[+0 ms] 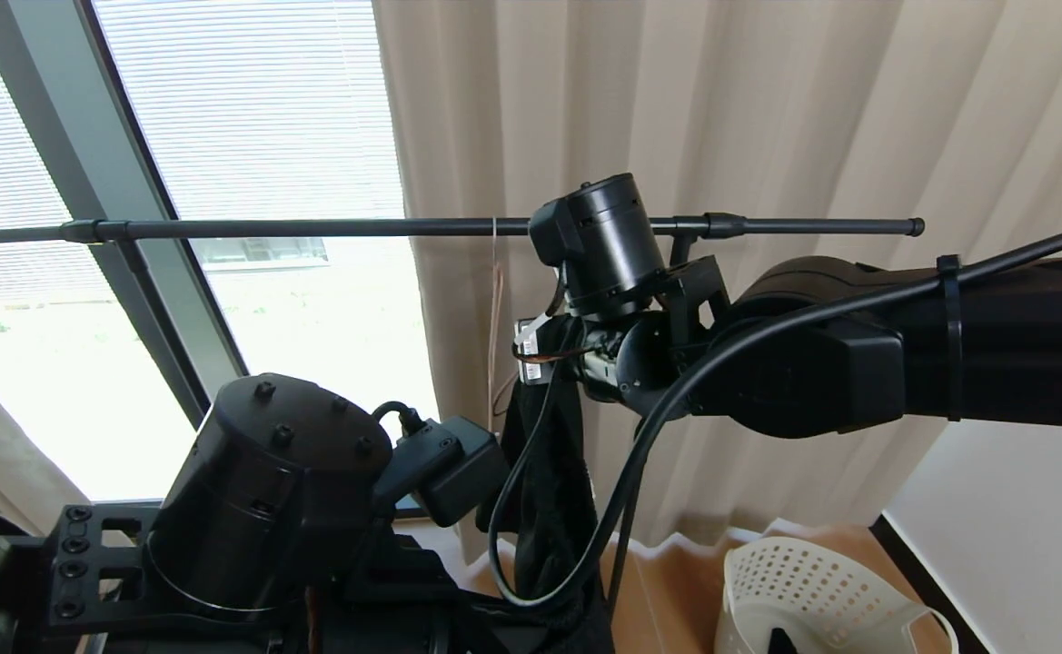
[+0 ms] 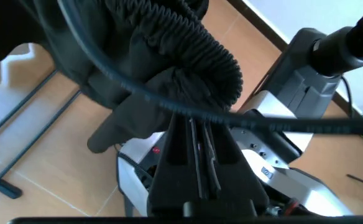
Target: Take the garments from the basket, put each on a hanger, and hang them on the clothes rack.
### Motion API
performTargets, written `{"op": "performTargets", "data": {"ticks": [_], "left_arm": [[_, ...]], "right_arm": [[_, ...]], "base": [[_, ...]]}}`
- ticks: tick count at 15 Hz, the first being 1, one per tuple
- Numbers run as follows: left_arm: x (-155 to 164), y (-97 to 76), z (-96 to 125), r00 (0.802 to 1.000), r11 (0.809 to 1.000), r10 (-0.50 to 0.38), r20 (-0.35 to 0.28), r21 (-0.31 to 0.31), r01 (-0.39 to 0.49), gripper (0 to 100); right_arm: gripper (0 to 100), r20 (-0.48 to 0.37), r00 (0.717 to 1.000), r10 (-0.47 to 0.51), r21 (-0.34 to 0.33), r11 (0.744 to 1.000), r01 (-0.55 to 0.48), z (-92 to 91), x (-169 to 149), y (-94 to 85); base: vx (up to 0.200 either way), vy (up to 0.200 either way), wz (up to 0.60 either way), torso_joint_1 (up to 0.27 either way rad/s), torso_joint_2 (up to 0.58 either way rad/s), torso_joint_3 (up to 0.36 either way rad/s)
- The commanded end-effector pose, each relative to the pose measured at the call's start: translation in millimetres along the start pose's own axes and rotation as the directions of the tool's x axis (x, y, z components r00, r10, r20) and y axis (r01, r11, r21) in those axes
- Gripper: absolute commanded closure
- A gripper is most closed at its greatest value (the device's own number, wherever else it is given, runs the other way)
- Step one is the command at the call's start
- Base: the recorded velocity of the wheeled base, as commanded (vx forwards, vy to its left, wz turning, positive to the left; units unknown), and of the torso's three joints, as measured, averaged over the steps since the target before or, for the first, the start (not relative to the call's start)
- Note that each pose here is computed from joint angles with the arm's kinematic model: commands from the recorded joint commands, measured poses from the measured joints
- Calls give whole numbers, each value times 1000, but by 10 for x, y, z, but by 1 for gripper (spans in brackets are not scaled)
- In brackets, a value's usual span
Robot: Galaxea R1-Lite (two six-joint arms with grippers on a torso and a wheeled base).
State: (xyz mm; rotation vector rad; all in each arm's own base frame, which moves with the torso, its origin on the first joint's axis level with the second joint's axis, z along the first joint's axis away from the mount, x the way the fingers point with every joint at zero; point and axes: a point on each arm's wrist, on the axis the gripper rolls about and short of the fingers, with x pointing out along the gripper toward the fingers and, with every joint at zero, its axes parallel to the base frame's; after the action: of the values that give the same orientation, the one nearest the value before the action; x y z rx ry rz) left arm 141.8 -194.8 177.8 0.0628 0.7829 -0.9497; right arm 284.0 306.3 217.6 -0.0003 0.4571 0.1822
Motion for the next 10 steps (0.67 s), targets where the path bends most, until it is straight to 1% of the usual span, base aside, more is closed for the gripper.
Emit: {"op": "performTargets", "data": {"ticks": [1,2,3,5,6,7,8,10], "left_arm": [[27,-10,0,1000,1000,-2,-6,-3,2,100],[0,2,-14,1000,1000,7,-3,-9,-7,100],[-26,18,-31,1000,1000,13,-1,-14,-13,100],[-200,129,-89,998,998,51,31,-43,-50,100],[-286,240,-93,993,993,101,58,-71,-96,100],[-305,287,-89,991,990,121,65,-76,-116,100],[-341,417,-62,982,982,170,80,-98,-162,100],[-332,516,13,975,975,203,96,-111,-192,100]], "right_arm": [[100,-1,1000,2,4,1000,-2,-1,-18,4],[100,6,1000,3,27,1000,-3,30,-93,-38],[100,10,1000,2,32,999,-2,54,-138,-76],[100,6,999,-38,49,998,38,83,-223,-315],[100,0,998,-71,61,996,70,92,-284,-507],[100,0,997,-79,65,995,79,95,-330,-574],[100,-12,995,-101,67,993,101,53,-444,-739],[100,-32,993,-111,52,992,112,-46,-605,-874]], "base": [[0,0,0,0,0,0],[0,0,0,0,0,0],[0,0,0,0,0,0],[0,0,0,0,0,0],[0,0,0,0,0,0],[0,0,0,0,0,0],[0,0,0,0,0,0],[0,0,0,0,0,0]]}}
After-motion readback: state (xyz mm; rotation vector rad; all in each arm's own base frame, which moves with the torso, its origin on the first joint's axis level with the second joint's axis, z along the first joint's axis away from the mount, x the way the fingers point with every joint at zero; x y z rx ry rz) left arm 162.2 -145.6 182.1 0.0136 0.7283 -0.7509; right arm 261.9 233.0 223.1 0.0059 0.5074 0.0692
